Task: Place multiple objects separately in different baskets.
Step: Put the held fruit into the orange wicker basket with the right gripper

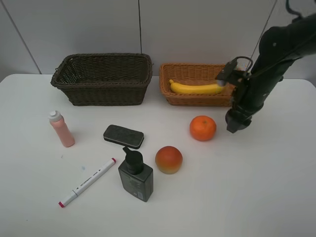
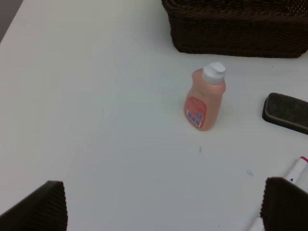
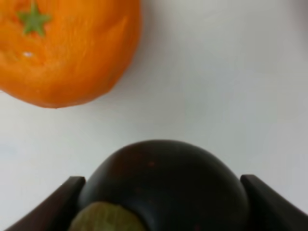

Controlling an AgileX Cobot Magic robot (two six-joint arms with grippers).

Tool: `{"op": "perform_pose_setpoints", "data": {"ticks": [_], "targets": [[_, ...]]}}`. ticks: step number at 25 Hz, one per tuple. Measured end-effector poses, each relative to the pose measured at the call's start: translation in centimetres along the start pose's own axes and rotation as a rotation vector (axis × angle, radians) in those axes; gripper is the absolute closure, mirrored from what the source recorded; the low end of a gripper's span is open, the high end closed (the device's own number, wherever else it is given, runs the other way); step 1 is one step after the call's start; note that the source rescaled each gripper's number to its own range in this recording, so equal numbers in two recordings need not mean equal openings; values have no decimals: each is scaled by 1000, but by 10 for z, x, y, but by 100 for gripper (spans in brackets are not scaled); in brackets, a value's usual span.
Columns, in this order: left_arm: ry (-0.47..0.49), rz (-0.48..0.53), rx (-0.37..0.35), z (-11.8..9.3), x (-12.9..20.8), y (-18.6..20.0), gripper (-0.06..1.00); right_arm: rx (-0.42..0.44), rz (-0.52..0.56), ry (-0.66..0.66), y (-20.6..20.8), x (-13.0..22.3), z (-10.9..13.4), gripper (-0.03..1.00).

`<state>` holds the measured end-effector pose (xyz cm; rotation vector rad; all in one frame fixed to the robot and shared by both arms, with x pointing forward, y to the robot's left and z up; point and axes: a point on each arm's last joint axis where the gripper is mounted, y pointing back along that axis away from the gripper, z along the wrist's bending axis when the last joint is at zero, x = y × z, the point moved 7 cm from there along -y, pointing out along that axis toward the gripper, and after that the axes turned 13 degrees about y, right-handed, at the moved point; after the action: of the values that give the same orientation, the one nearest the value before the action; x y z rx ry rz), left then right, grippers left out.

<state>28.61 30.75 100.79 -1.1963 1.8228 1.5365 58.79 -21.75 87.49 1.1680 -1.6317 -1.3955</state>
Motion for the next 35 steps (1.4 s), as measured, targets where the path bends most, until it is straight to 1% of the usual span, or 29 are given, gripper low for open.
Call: {"op": "perform_pose_setpoints", "data": {"ticks": [5,8,11,15,19,22,25,30,35], "targets": [[0,0,0,0,0,0,-6,132,-90,-8,54,-5,-15,34],[0,0,0,0,0,0,-6,212,-148,-15,83,-15,-32,34],[0,0,0,0,0,0,-6,285,-203,-20,104,-27,-50,34],[0,0,0,0,0,0,-6,402,-295,-23,125,-45,-75,34],[0,0,0,0,0,0,-6,487,-369,-21,122,-66,-100,34],[0,0,0,0,0,0,-6,488,-379,-26,100,-81,-116,34],[0,0,0,0,0,0,-6,445,-363,-58,63,-93,-128,34],[0,0,0,0,0,0,-6,383,-341,-128,10,-105,-138,34],[0,0,0,0,0,0,-6,357,-327,-148,-16,-109,-140,34]]}}
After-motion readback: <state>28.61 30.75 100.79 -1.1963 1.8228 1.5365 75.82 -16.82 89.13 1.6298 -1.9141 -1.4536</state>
